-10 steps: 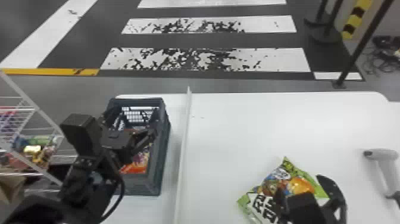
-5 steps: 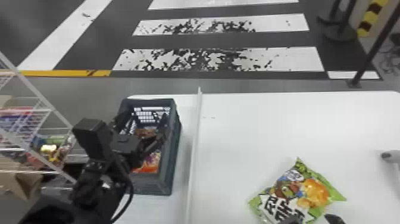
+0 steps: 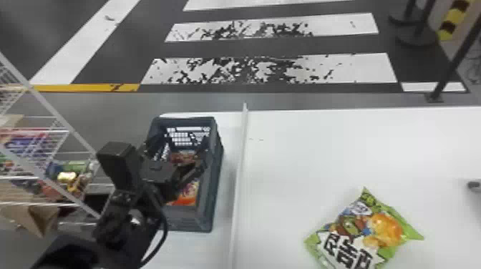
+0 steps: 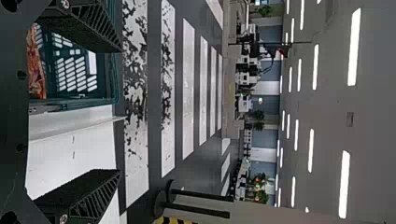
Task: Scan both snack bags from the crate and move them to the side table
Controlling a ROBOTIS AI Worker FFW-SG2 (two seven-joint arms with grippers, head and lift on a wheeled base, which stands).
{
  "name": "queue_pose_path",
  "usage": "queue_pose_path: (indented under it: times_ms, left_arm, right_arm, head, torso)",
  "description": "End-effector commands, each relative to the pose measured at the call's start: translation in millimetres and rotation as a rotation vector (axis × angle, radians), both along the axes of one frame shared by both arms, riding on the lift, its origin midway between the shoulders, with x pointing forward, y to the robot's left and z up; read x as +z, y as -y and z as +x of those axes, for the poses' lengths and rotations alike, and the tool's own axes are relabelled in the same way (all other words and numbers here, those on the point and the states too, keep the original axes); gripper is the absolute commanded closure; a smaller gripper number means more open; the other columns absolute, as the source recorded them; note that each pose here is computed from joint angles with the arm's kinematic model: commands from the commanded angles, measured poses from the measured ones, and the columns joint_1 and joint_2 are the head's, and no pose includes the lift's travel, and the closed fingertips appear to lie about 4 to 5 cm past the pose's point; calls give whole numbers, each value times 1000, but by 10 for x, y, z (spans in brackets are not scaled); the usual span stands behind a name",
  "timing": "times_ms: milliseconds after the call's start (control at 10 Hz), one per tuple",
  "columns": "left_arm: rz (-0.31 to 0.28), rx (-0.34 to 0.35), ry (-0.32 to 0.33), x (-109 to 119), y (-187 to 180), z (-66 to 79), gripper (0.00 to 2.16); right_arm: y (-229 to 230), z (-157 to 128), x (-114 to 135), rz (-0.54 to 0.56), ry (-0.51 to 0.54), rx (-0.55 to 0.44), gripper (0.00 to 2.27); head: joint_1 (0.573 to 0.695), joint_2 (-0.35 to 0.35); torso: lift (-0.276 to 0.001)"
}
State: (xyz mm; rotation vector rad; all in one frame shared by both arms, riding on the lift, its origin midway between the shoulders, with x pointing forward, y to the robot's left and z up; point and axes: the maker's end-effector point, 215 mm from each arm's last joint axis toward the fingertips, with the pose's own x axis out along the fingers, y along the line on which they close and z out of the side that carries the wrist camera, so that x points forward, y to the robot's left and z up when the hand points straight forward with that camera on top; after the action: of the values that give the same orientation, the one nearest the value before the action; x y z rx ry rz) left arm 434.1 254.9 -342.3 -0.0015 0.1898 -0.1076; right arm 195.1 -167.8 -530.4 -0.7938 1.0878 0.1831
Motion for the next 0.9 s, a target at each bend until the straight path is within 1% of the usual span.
queue_pose_path:
  times_ms: [0, 200, 300, 400, 500, 600, 800]
  left_arm:
    - [0, 1, -1, -7, 7, -4, 70]
    - [-2, 0, -9, -45, 20, -28, 70]
    - [-2, 3, -13, -77, 7, -31, 70]
    - [-3, 1, -13, -79, 19, -33, 70]
    - [0, 0, -16, -96, 25, -40, 70]
    - [6, 0, -25, -148, 22, -49, 70]
    - [10, -1, -29, -191, 33, -48, 70]
  right_arm:
    - [-408, -12, 143, 57, 26, 64, 117]
    - [-532, 166, 164, 107, 73, 65, 120]
    - [-671, 317, 192, 156, 126, 75, 124]
    - [-818, 409, 232, 200, 162, 87, 124]
    - [-948, 442, 227, 248, 170, 91, 120]
    - [-1000, 431, 230, 262, 166, 93, 120]
    - [-1190, 402, 261, 301, 165, 112, 124]
  head:
    - [695, 163]
    - [695, 159]
    - [695, 172]
    - [695, 198]
    - [695, 212]
    - [695, 241]
    - [695, 270]
  torso:
    - [-29]
    - [-29]
    - [-29]
    - [-29]
    - [-29]
    - [-29]
    - [-29]
